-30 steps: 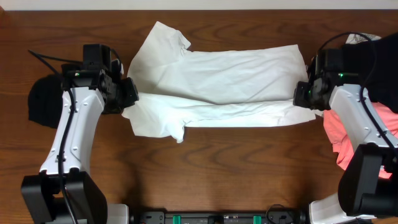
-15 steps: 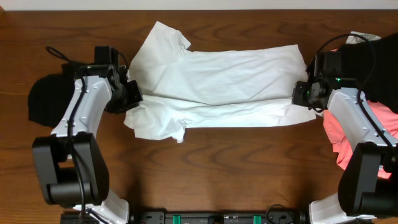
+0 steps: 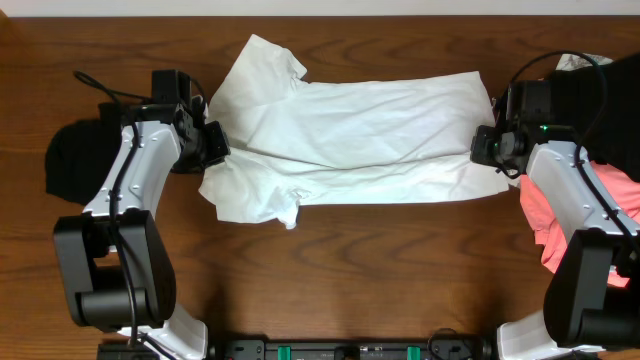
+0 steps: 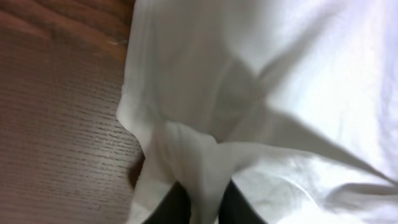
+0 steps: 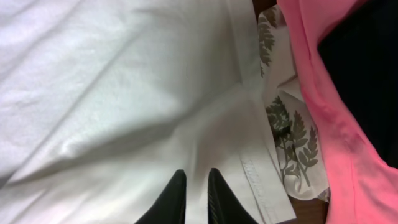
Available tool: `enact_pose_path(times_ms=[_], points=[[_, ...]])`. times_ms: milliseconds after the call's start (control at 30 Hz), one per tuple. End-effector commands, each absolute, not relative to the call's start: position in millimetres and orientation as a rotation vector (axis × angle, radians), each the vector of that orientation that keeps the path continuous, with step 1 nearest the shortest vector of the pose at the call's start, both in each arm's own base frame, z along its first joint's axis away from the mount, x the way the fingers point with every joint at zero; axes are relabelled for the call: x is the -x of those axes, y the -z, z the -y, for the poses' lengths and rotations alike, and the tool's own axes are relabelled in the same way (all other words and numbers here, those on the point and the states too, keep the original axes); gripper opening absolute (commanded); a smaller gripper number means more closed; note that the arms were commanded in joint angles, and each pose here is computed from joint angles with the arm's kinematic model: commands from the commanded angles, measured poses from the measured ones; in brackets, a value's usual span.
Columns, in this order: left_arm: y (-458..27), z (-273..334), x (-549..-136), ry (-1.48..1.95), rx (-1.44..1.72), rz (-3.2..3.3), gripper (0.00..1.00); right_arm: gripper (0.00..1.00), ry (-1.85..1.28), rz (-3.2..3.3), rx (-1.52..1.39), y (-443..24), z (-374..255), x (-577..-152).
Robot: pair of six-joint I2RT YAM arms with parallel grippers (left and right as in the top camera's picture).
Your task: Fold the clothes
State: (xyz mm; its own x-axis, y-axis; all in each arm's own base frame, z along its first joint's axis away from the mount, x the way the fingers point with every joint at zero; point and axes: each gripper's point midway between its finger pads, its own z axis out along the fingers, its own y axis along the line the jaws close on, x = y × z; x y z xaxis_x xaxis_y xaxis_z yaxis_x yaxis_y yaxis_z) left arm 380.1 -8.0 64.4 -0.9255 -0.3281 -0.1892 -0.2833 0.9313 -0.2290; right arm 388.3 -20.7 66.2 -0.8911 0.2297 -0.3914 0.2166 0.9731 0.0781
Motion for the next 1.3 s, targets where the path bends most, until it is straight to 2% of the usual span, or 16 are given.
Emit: enact_pose_path(times_ms=[0, 233, 400, 467, 500, 567, 800, 900, 1000, 1133, 1267], points=[[-62, 4, -380, 0.268, 0.478, -2.865, 0.22, 0.13, -0.043, -2.731, -0.333, -59, 20, -385], [-61, 4, -380, 0.268, 0.479, -2.867, 0.29, 0.15, -0.041, -2.75, -0.335, -52, 19, -378], [-59, 5, -370, 0.273, 0.489, -2.906, 0.27, 0.15, -0.079, -2.784, -0.294, -43, 13, -369], [-59, 8, -362, 0.284, 0.496, -2.936, 0.2, 0.16, -0.18, -2.802, -0.122, -42, -3, -366], [-61, 9, -357, 0.289, 0.494, -2.952, 0.19, 0.2, -0.231, -2.803, -0.037, -42, -11, -365], [-68, 13, -350, 0.318, 0.474, -2.966, 0.19, 0.28, -0.327, -2.786, 0.134, -45, -26, -362], [-127, 22, -327, 0.362, 0.402, -2.886, 0.19, 0.36, -0.508, -2.637, 0.563, -70, -79, -353], [-146, 23, -315, 0.363, 0.39, -2.856, 0.19, 0.4, -0.489, -2.557, 0.826, -78, -106, -342], [-156, 23, -305, 0.362, 0.388, -2.851, 0.2, 0.49, -0.4, -2.505, 1.042, -76, -131, -332], [-156, 24, -302, 0.361, 0.392, -2.863, 0.2, 0.55, -0.219, -2.485, 1.173, -68, -146, -330], [-154, 24, -302, 0.362, 0.395, -2.871, 0.2, 0.59, -0.17, -2.424, 1.295, -67, -171, -321]])
